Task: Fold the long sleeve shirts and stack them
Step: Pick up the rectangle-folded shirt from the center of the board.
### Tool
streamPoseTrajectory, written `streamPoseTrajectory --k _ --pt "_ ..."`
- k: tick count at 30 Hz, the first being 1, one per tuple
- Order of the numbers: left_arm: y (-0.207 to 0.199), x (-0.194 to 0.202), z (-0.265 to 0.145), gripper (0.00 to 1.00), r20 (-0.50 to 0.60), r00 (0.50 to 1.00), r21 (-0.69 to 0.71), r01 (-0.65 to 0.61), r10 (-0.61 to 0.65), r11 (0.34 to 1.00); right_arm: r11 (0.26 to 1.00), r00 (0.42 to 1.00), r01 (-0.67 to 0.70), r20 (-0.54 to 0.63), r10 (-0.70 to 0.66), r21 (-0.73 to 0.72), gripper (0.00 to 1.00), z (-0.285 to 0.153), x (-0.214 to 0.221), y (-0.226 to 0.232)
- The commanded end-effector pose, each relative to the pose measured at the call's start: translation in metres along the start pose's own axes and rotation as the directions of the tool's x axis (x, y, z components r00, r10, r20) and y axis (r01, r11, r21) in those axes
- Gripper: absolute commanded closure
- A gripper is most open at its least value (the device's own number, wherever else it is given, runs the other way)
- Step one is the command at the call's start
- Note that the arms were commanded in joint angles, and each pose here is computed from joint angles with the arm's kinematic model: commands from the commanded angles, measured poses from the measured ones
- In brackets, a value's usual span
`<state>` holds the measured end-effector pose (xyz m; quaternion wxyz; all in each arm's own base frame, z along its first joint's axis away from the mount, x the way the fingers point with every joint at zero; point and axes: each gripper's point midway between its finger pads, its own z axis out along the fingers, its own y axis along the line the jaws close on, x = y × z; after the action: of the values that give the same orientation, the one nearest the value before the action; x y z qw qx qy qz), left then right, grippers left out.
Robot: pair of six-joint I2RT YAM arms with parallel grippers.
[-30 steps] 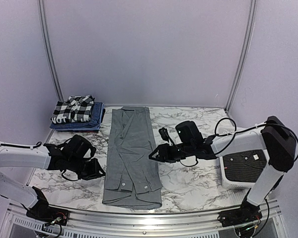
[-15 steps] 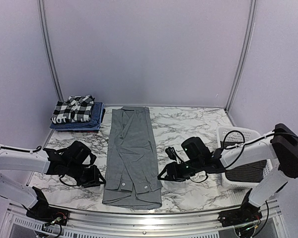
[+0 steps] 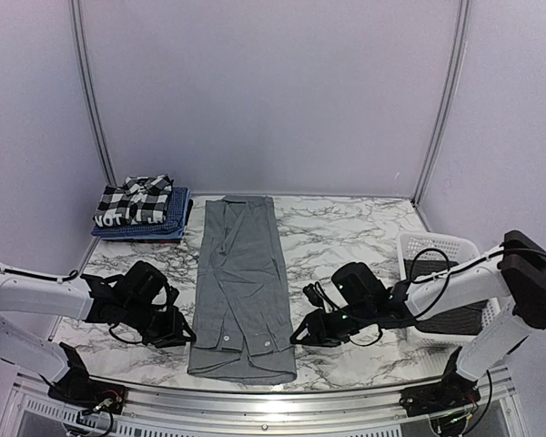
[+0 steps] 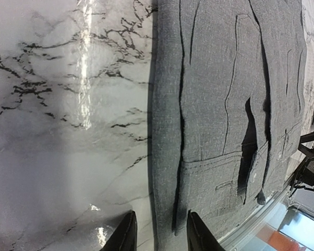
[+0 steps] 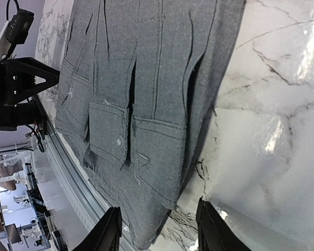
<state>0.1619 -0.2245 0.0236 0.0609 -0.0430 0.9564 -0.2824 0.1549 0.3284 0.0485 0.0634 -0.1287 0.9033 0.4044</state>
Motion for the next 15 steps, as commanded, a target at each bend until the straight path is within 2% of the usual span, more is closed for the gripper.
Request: streamPoseTrajectory --k 1,15 --pt "0.002 0.007 0.006 0.67 -0.025 1.0 0.007 -0.006 0.006 1.0 1.0 1.0 -0.023 0.004 0.024 -0.02 0.56 0.005 -0.001 0.004" --pt "0.002 0.014 0.015 0.7 -0.049 0.999 -0.016 -0.007 0.006 1.0 0.999 0.999 -0.025 -0.032 0.024 -0.022 0.62 0.019 -0.001 0.002"
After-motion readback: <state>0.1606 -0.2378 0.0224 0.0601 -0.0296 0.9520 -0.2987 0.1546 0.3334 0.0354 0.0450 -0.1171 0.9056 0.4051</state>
